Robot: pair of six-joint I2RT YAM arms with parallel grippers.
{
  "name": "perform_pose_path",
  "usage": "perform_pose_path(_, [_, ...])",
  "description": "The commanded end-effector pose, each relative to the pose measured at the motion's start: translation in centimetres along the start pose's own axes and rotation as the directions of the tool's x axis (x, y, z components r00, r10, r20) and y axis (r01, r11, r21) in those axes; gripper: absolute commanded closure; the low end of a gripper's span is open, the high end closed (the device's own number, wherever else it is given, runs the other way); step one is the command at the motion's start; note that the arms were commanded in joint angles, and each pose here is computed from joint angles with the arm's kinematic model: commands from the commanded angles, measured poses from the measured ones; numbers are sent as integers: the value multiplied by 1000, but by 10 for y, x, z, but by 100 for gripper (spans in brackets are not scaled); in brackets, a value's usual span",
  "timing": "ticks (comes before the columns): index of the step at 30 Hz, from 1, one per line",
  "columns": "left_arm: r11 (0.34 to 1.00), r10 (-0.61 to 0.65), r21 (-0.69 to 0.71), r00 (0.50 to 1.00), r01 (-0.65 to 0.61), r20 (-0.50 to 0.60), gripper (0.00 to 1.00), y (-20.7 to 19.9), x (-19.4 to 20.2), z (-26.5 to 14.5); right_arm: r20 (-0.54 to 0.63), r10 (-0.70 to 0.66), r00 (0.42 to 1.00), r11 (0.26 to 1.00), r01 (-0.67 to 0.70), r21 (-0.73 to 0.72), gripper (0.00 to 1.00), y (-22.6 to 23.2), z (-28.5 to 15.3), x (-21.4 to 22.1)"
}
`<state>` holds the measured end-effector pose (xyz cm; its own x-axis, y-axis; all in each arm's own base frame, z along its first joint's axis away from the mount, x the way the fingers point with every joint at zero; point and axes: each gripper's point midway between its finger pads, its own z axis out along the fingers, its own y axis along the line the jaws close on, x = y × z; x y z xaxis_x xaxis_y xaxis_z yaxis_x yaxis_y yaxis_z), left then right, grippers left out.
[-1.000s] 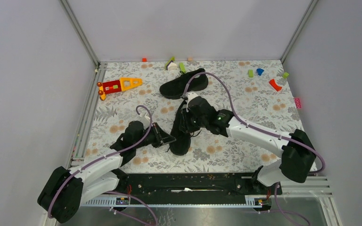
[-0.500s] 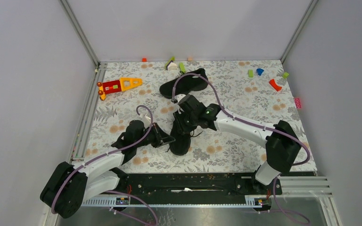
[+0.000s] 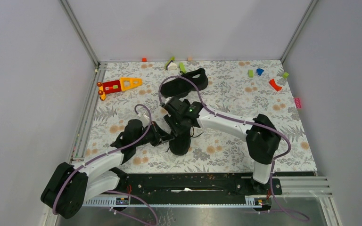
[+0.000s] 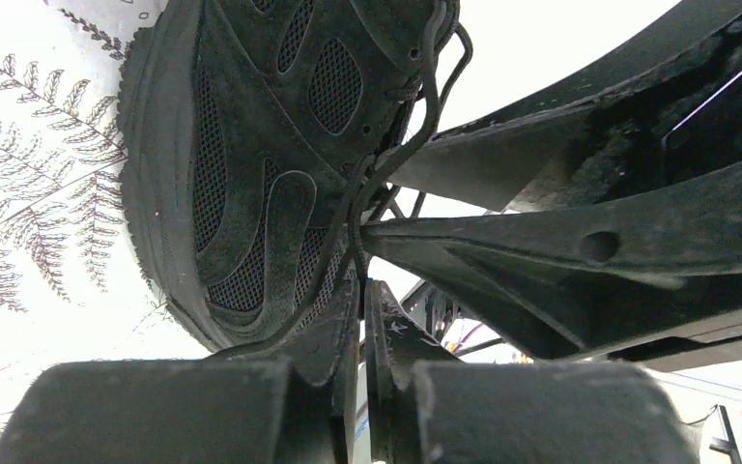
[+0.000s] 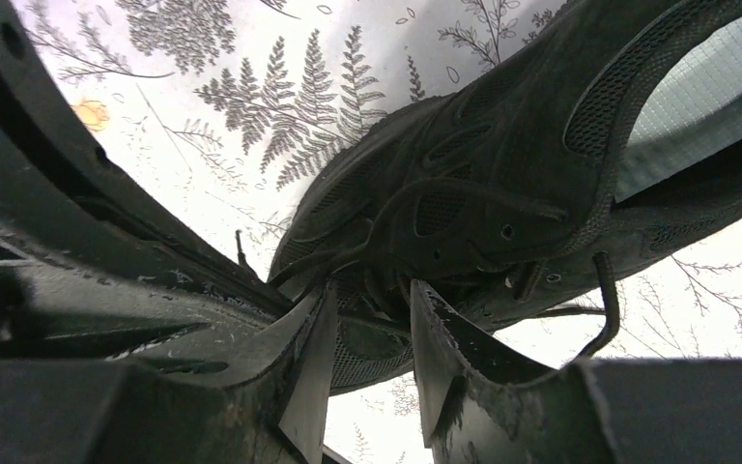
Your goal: Tie the shoes
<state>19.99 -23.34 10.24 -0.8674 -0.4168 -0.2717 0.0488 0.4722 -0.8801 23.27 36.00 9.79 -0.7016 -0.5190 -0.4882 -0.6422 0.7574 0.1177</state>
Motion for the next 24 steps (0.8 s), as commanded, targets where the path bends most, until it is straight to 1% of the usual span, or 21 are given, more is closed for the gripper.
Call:
perform_pose_path(1, [996,29,81,999,-31,25,95,-23,-12,0,-9,-48,999,994,49,97,59,-7,-6,-4])
perform_pose_path(7, [996,25,88,999,-27,26,95,-24,-13,2,-7,-45,999,984,45,170,58,-18,-5,-4])
perform_pose_path(12, [996,24,89,999,-26,27,95,-24,-14,2,-8,-51,999,983,51,176,58,-18,-4,-4])
perform_pose_path(18, [996,21,91,999,-24,28,95,-24,-14,3,-49,-66,997,982,74,172,68,-13,3,1])
perform_pose_path(21, [996,20,91,999,-22,27,95,-24,-15,3,-55,-75,996,983,84,165,76,-11,4,2])
perform_pose_path(24, [996,22,88,999,-25,26,95,-25,-15,2,-74,-81,994,984,92,155,81,-9,6,4])
